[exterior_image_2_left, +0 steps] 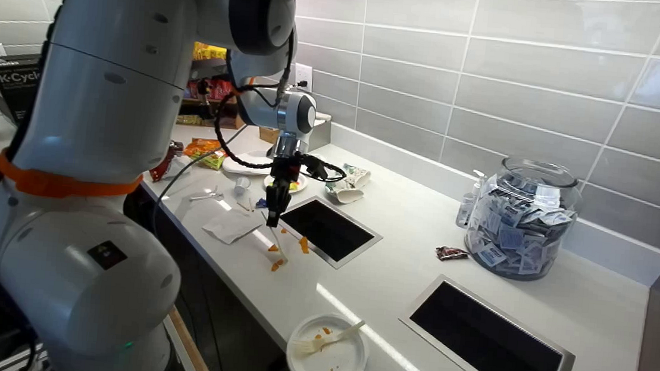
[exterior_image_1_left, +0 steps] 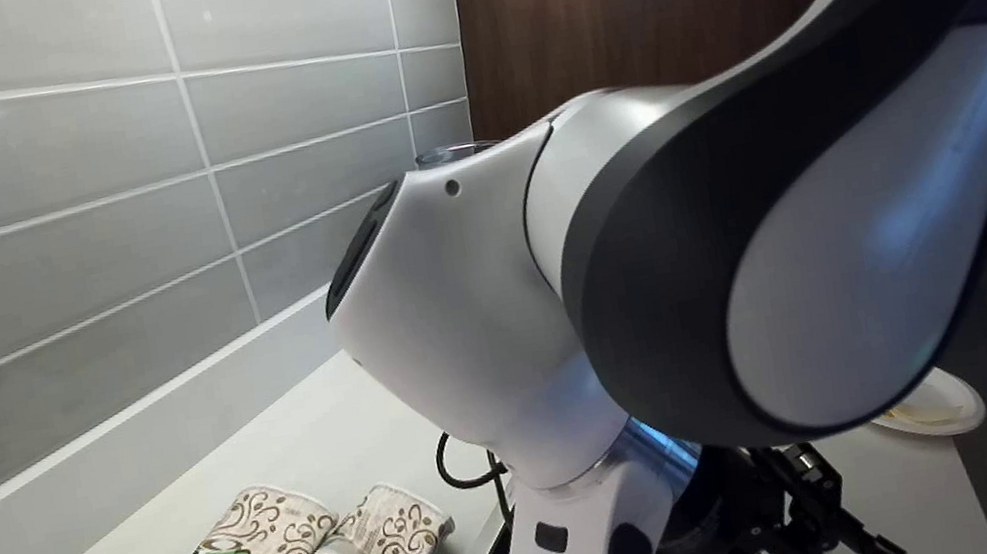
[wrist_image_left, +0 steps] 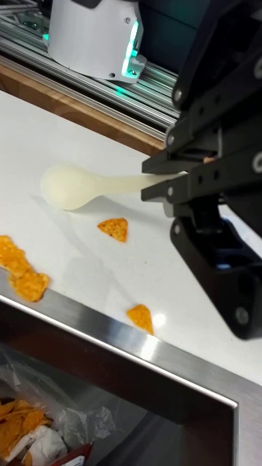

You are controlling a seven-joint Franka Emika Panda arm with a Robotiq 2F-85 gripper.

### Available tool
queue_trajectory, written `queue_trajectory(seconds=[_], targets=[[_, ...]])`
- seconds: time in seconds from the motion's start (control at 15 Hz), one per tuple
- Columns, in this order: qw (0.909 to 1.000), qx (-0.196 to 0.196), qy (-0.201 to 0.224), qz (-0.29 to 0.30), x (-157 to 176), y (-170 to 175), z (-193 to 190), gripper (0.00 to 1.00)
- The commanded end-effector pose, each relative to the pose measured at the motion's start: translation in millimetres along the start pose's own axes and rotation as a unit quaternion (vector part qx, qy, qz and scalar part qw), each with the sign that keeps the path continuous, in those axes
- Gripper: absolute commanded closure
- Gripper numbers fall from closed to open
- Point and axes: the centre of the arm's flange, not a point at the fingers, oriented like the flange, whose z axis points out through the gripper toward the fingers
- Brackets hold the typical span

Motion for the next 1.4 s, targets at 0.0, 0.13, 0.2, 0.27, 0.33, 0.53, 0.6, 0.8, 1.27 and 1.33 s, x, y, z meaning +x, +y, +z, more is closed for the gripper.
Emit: queue_trajectory(seconds=[0.0,0.13,0.2,0.27,0.33,0.53,0.6,0.8,1.27,1.33], targets=[[0.9994,-0.014,-0.032,0.002,4,2,5,0.97],[0.9989,-0.015,-0.044,-0.002,2,4,4,0.97],[0.9987,-0.016,-0.047,-0.007,1,6,4,0.97],[0.9986,-0.018,-0.049,-0.011,0,7,4,0.97],[0.9985,-0.019,-0.05,-0.012,-1,8,4,0.97],[0.9986,-0.029,-0.041,-0.019,-2,8,0,0.97],[0.9985,-0.034,-0.039,-0.019,-2,7,-2,0.97],[0.9976,-0.056,-0.036,-0.017,-4,7,-8,0.97],[0.9955,-0.082,-0.045,-0.014,-4,11,-18,0.97],[0.9951,-0.086,-0.048,-0.013,-4,11,-20,0.97]])
